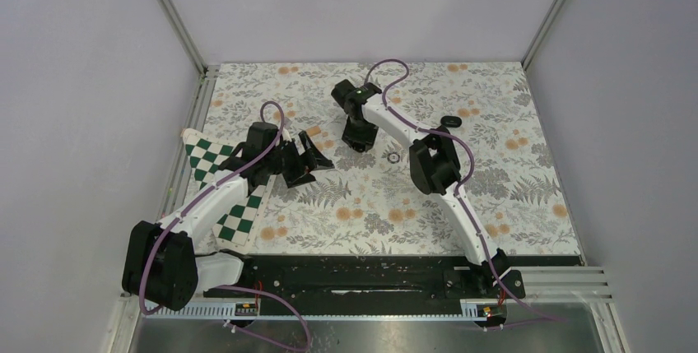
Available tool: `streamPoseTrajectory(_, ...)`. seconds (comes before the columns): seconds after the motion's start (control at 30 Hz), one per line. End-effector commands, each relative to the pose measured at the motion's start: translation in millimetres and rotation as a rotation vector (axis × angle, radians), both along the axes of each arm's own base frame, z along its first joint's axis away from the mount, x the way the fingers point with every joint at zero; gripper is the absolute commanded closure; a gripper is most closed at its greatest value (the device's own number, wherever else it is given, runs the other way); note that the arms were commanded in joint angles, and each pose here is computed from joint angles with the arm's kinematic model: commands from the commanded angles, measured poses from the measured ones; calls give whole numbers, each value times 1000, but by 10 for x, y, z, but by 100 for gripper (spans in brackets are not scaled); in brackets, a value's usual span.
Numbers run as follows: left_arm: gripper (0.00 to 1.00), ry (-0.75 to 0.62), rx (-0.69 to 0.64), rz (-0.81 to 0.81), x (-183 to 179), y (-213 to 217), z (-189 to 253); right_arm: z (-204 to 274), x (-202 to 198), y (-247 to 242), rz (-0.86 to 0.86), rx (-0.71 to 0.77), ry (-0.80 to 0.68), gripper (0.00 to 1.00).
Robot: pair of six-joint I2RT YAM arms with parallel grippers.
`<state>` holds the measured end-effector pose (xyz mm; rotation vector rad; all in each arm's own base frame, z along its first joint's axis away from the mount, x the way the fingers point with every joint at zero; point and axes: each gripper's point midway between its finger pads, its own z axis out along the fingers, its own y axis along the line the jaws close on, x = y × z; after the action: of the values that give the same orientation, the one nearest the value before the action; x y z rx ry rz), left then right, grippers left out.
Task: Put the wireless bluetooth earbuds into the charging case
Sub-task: Pick up the charging case from the center of the board, then pass from the right arm to the left
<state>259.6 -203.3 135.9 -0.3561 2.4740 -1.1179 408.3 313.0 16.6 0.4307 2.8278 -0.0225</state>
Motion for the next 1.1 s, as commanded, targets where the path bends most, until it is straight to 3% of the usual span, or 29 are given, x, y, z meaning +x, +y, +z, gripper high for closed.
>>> streamPoseTrajectory(0.0,11,-54,-22,-17,22,-12,114,298,-34,47,110,62,-23,66)
streamPoseTrajectory(0.03,3,-53,-19,-22,30,-11,112,380,-63,24,143,64,-39,66)
streamPoseTrajectory(0.17,1,-19,-49,-6,156,88,110,600,-326,-122,279,118,-118,69)
streamPoseTrajectory(0.2,2,-17,-70,14,210,138,120,817,-350,-93,312,181,-202,71)
streamPoseTrajectory(0.37,19,1,-80,18,375,121,138,947,-982,-12,509,453,-247,70)
streamPoseTrajectory(0.47,20,7,-102,-43,385,-116,200,882,-1295,-23,572,534,-244,71)
streamPoseTrajectory(0.57,13,19,-159,-102,374,-369,246,883,-1470,21,633,583,-271,70)
streamPoseTrajectory(0.73,12,92,-173,-174,327,-618,66,979,-1566,110,694,637,-319,69)
streamPoseTrajectory(0.9,26,148,-195,-212,295,-714,-108,1047,-1583,164,729,639,-328,69)
streamPoseTrajectory(1.07,28,215,-240,-268,190,-786,-205,1078,-1587,187,741,638,-336,69)
